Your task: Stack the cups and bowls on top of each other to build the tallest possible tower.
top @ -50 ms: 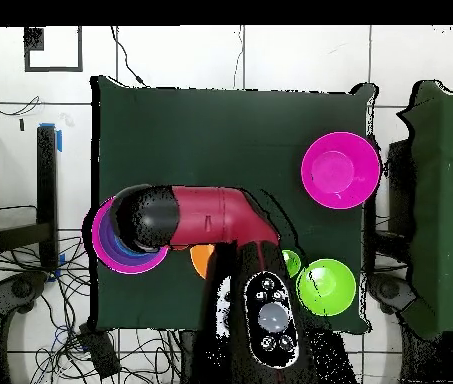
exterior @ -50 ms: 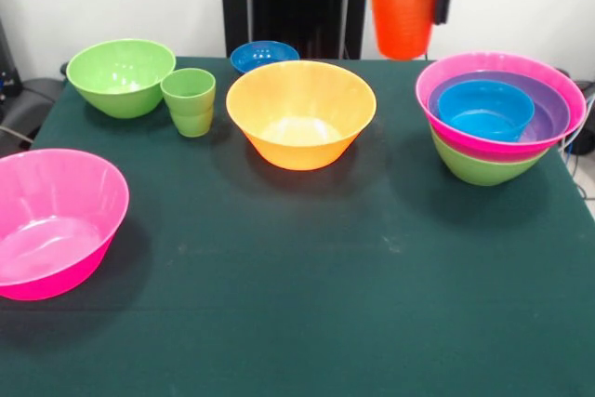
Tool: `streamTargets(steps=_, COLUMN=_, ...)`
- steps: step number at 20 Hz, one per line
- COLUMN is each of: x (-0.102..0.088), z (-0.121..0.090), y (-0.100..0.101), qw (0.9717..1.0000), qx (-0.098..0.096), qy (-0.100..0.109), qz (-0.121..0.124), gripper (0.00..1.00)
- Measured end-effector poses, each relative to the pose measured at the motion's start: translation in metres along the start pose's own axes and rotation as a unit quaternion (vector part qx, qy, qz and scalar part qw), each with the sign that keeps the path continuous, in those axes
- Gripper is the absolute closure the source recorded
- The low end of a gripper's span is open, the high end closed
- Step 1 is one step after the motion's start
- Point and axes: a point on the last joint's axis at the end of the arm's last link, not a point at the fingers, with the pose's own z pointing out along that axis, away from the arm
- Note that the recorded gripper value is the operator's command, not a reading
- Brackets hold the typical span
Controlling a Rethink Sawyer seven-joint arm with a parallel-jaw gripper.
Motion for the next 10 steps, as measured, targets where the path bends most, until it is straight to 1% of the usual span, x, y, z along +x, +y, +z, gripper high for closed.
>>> streamTargets(steps=1, x=0.003, z=0.000, y=0.002, qw=1.0000, qx=0.001, qy=0.000, qz=0.004, gripper=1.00)
streamTargets(steps=3, x=0.013, z=0.002, y=0.010, qw=0.9998, qx=0.001, qy=-0.001, qz=0.020, gripper=1.00)
streamTargets(steps=6, x=0.020, z=0.004, y=0.017, qw=0.9995, qx=-0.002, qy=-0.004, qz=0.031, gripper=1.00)
streamTargets(steps=7, x=0.021, z=0.004, y=0.019, qw=0.9994, qx=-0.004, qy=-0.005, qz=0.034, gripper=1.00)
streamTargets(steps=8, x=0.026, z=0.006, y=0.026, qw=0.9990, qx=-0.009, qy=-0.009, qz=0.043, gripper=1.00)
streamTargets(steps=10, x=0.027, z=0.006, y=0.027, qw=0.9988, qx=-0.010, qy=-0.011, qz=0.046, gripper=1.00)
